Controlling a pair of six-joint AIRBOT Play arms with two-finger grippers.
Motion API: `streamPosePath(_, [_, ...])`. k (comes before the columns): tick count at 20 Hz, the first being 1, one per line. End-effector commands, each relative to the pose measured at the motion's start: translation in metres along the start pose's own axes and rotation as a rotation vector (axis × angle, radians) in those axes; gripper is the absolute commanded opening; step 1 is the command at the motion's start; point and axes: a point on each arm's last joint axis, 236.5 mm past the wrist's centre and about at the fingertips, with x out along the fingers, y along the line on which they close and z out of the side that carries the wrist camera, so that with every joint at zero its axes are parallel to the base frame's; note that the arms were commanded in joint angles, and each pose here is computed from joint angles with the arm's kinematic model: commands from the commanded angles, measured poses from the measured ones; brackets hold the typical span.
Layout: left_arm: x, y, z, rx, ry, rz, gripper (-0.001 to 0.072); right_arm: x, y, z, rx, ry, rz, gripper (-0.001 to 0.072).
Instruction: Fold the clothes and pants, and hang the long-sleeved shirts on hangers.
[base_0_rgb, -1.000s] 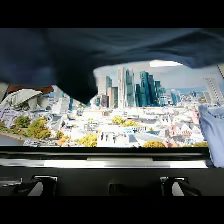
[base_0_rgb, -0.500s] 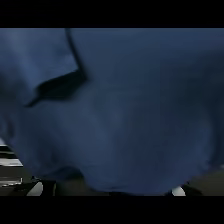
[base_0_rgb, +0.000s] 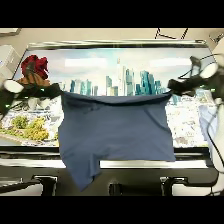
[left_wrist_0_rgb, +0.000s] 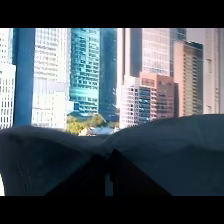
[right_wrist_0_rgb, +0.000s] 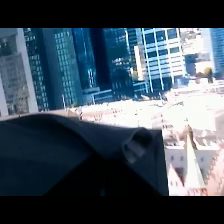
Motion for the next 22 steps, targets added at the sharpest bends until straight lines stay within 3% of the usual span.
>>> streamPosePath(1, [0.06,0.036,0.014,-0.056,-0.062,0.053,0.0024,0.07,0.007,0.036,0.166,-0.144,0.037,0.0038])
streamPosePath(6, [0.044,0.035,0.102,-0.03,-0.381,0.073,0.0025,0.05,-0.001,0.113,0.174,-0.488,0.04,0.0037])
streamPosePath(12, [0.08,0.025,0.081,-0.011,-0.327,0.066,0.0025,0.059,-0.013,0.116,0.196,-0.503,0.007,0.0037])
streamPosePath(18, [0.082,0.019,0.055,0.019,-0.192,0.051,0.0025,0.075,-0.024,0.063,0.225,-0.26,-0.056,0.0038])
streamPosePath(22, [0.021,0.05,-0.02,0.054,0.22,0.104,0.0025,0.019,-0.038,-0.001,0.107,0.008,-0.127,0.0038])
